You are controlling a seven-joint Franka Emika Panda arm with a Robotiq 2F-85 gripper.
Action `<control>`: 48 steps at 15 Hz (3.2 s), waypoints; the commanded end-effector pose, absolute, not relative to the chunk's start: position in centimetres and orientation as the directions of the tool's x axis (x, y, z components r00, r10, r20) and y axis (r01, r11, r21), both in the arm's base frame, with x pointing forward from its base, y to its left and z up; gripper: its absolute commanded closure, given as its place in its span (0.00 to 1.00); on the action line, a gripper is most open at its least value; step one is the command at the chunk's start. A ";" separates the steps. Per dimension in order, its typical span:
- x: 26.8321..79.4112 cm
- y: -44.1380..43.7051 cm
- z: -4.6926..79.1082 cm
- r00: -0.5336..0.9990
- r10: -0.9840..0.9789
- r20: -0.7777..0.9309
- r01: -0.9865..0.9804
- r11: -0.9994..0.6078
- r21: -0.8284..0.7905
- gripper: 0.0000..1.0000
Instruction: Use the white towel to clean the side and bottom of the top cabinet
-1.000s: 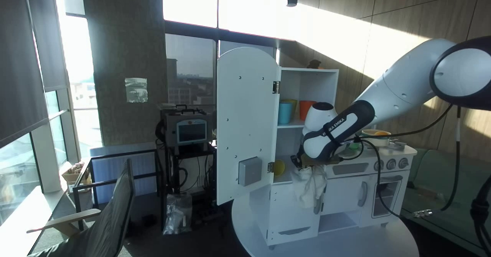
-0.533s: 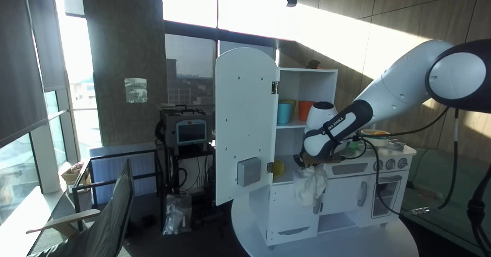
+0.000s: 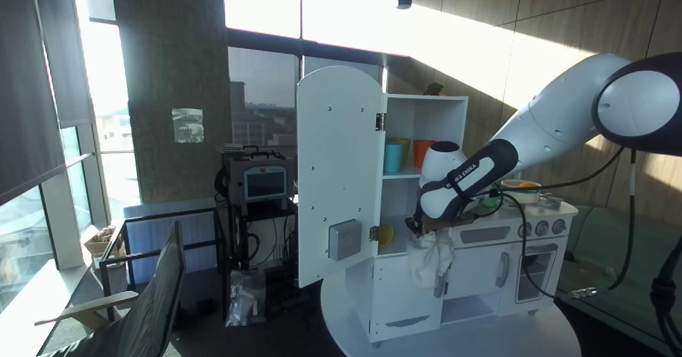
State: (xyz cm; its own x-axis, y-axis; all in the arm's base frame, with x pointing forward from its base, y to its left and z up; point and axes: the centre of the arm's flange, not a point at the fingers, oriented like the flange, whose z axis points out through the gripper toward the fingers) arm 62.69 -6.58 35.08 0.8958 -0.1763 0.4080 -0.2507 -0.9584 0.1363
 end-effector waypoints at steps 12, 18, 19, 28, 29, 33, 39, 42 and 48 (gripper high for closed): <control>61.1 1.6 41.7 0.883 0.125 0.452 0.086 -0.991 0.107 0.94; 62.0 1.8 42.7 0.878 0.083 0.471 0.039 -0.994 0.103 0.94; 62.1 1.1 42.8 0.879 0.064 0.472 0.018 -0.995 0.102 0.94; 61.3 -3.2 42.4 0.872 -0.151 0.467 -0.198 -0.979 0.054 0.95; 60.7 -3.4 42.4 0.864 -0.168 0.475 -0.220 -0.974 0.056 0.96; 58.6 -4.4 42.4 0.835 -0.230 0.500 -0.289 -0.956 0.043 0.95; 54.3 -4.2 45.9 0.835 -0.193 0.515 -0.245 -0.969 0.035 0.96; 51.1 -4.6 51.9 0.809 -0.233 0.540 -0.303 -0.952 0.043 0.97; 41.8 -7.7 60.4 0.818 -0.410 0.405 -0.504 -0.849 0.157 0.98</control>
State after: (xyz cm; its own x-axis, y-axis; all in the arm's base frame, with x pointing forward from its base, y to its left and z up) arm 46.60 -6.87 55.88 0.8524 -0.3243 0.4101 -0.4088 -0.9025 0.1360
